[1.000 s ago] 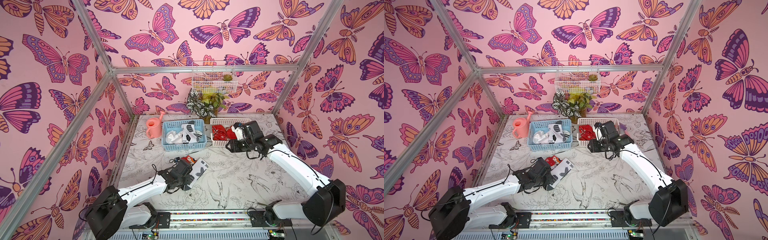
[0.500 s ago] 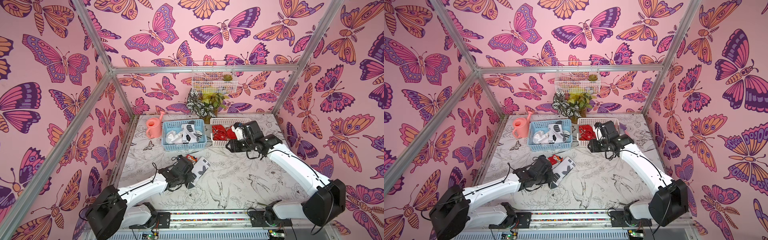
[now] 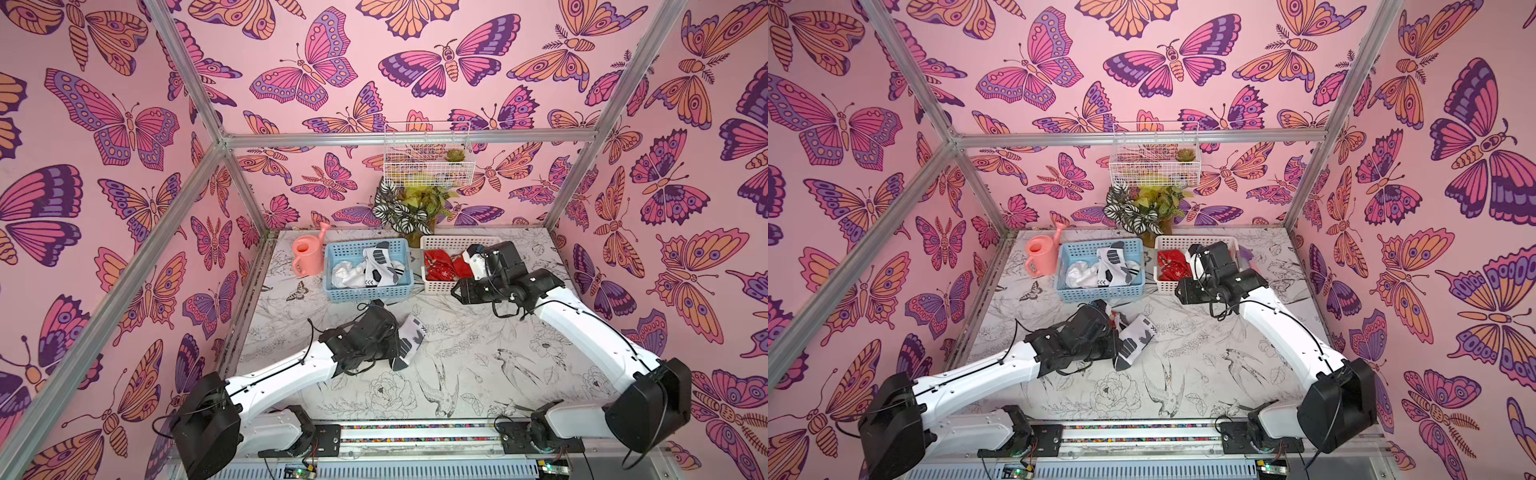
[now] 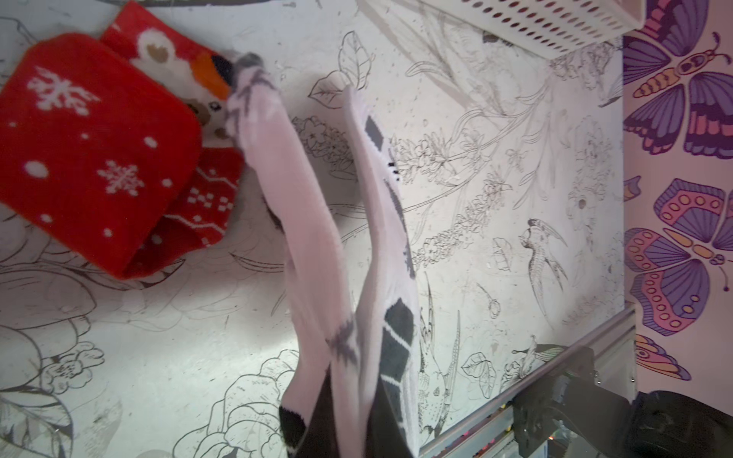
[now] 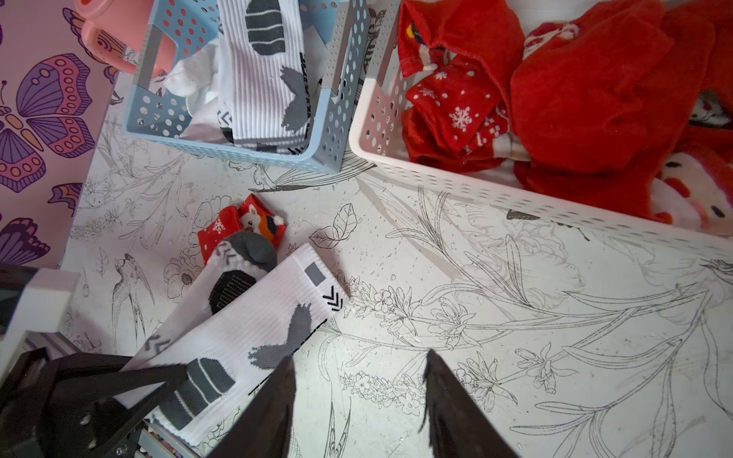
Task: Sort the socks into the basket by color
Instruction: Pick up the sock at the center of the board.
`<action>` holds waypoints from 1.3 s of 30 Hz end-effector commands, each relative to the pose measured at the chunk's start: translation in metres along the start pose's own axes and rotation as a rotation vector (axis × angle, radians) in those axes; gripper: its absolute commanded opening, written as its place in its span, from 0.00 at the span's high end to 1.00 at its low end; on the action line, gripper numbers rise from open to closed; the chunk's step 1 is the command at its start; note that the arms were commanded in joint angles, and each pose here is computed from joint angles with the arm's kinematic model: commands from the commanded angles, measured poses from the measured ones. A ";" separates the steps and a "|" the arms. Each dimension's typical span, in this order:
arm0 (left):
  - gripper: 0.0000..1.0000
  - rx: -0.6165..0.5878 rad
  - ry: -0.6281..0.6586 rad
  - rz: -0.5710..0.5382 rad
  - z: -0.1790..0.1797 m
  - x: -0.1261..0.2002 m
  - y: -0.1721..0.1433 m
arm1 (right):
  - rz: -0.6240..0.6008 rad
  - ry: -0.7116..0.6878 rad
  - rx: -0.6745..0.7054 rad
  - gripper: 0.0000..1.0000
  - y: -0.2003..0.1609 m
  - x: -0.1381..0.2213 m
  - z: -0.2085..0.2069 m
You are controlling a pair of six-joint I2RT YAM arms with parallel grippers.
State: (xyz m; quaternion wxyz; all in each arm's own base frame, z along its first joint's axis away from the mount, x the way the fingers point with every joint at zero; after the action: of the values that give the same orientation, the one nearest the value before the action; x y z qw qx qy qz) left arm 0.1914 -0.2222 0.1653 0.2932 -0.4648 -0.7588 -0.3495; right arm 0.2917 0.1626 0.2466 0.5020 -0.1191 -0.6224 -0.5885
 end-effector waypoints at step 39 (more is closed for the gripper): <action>0.94 -0.310 -0.030 -0.030 -0.100 0.052 0.066 | -0.038 -0.070 0.033 0.45 -0.006 0.026 -0.004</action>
State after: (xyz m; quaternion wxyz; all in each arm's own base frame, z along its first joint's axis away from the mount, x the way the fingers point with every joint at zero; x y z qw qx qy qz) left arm 0.2375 -0.2613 0.2768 0.1995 -0.4959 -0.7230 -0.4377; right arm 0.2816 0.1509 0.2619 0.4732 -0.1119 -0.6464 -0.5880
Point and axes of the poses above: each gripper's point midway between its finger pads, its own x axis back along the fingers, its own z axis along the line the jaws close on, y = z × x, the point moved 6 cm from there along x, back along the fingers, and after that the axes turned 14 degrees about x, right-handed, at the moved point
